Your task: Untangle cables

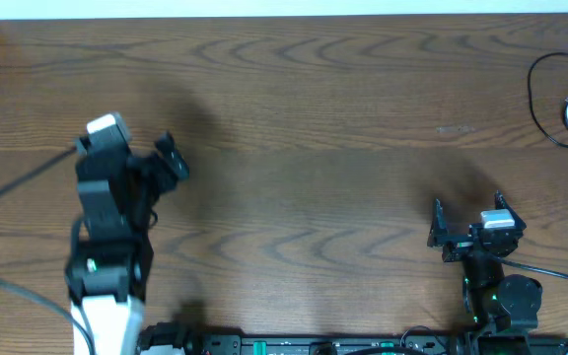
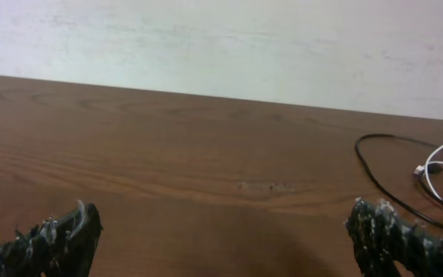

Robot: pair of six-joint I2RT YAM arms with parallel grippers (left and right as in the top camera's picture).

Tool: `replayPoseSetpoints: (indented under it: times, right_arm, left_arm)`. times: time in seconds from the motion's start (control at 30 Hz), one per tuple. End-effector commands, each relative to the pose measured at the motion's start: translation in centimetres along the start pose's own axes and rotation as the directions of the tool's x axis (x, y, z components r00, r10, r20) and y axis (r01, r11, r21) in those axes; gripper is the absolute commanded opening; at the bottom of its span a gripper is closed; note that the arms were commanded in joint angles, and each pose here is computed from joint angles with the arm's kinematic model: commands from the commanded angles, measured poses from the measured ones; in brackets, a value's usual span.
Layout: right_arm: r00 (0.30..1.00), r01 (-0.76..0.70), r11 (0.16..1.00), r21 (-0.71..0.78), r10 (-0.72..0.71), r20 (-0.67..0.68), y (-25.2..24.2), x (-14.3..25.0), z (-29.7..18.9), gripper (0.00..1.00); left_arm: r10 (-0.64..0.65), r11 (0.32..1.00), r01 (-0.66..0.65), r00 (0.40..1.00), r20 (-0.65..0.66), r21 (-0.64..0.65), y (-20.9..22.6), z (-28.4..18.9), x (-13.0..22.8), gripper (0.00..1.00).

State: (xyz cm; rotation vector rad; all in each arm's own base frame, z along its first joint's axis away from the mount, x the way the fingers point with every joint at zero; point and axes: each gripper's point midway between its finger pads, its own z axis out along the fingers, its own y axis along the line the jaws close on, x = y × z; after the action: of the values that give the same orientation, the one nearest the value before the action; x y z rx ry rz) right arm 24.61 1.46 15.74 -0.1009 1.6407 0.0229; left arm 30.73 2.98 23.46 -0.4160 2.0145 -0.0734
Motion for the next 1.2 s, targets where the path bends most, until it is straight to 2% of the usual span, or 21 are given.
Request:
replayPoseSetpoints:
  times: [0.0, 0.2, 0.37, 0.57, 0.87, 1.17]
  right_arm:
    - [1.000, -0.017, 1.000, 0.000, 0.017, 0.000, 0.0, 0.0, 0.0, 0.99]
    - [1.000, -0.017, 1.000, -0.001, 0.017, 0.000, 0.0, 0.0, 0.0, 0.99]
    - [1.000, -0.017, 1.000, -0.001, 0.017, 0.000, 0.0, 0.0, 0.0, 0.99]
    - [1.000, -0.017, 1.000, -0.001, 0.017, 0.000, 0.0, 0.0, 0.0, 0.99]
    - [1.000, -0.017, 1.000, -0.001, 0.017, 0.000, 0.0, 0.0, 0.0, 0.99]
    - [1.000, -0.017, 1.000, -0.001, 0.017, 0.000, 0.0, 0.0, 0.0, 0.99]
  left_arm:
    - [0.076, 0.996, -0.078, 0.995, 0.058, 0.042, 0.2, -0.7, 1.8, 1.00]
    - [0.120, 0.989, -0.135, 0.975, 0.185, 0.067, 1.0, -1.3, 4.5, 1.00]
    - [0.135, 0.986, -0.155, 0.964, 0.230, 0.070, 1.6, -1.0, 6.7, 1.00]
    - [0.220, 0.969, -0.243, 0.934, 0.283, 0.047, 2.2, -0.8, 8.5, 1.00]
    - [0.254, 0.959, -0.279, 0.914, 0.315, 0.037, 3.0, -0.5, 11.0, 1.00]
    - [0.251, 0.960, -0.279, 0.912, 0.324, 0.040, 3.1, -1.2, 11.3, 1.00]
